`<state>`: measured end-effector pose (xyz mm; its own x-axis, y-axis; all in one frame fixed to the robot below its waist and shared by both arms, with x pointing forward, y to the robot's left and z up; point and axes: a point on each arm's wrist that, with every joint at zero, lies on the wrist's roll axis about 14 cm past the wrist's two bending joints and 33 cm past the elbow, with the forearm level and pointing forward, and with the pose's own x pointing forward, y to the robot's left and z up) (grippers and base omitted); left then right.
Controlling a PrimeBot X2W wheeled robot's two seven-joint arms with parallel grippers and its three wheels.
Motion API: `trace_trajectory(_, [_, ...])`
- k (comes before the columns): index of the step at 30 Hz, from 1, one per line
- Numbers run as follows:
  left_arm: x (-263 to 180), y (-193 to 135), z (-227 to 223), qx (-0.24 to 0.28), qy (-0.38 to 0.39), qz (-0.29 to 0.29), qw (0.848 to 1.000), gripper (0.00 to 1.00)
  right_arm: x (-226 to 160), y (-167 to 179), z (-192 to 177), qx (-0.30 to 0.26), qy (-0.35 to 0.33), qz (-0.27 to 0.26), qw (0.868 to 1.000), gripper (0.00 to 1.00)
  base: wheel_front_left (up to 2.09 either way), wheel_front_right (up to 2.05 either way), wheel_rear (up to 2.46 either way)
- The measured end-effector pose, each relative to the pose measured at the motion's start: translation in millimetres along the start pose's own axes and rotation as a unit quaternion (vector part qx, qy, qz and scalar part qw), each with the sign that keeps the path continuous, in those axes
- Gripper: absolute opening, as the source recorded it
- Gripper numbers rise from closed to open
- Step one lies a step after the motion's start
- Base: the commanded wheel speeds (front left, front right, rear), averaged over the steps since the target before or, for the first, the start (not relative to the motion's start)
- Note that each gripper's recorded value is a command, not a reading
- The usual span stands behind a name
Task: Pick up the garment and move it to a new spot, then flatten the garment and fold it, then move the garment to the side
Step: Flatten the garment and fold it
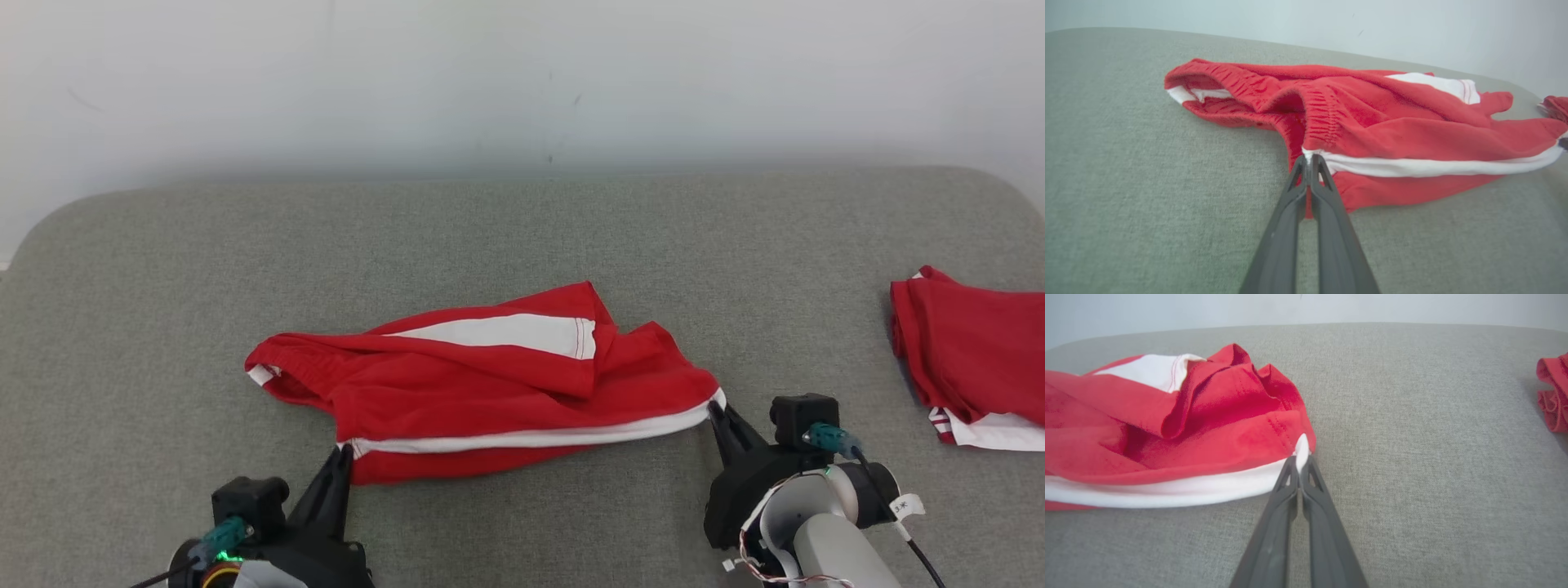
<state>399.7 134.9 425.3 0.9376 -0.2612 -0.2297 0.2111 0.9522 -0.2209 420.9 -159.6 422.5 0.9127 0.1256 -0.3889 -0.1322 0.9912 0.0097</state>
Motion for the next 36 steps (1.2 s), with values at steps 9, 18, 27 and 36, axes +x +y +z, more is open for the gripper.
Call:
trace_trajectory(9, [7, -32, 129, 0.021, -0.180, -0.061, 0.981, 0.00, -22, 4, 113, 0.054, -0.184, 0.016, 0.981, 0.00, 0.00, 0.00, 0.00])
trace_trajectory(18, [-7, -91, 256, 0.073, -0.290, -0.166, 0.940, 0.00, -75, -10, 225, 0.028, -0.336, 0.015, 0.941, 0.00, 0.00, 0.00, 0.00])
trace_trajectory(27, [-29, -141, 310, -0.006, -0.309, -0.271, 0.911, 0.00, -143, -34, 302, 0.008, -0.467, -0.014, 0.884, 0.00, 0.00, 0.00, 0.00])
trace_trajectory(36, [-28, -144, 314, -0.086, -0.296, -0.295, 0.904, 0.00, -191, -60, 332, 0.004, -0.546, -0.060, 0.836, 0.00, 0.00, 0.00, 0.00])
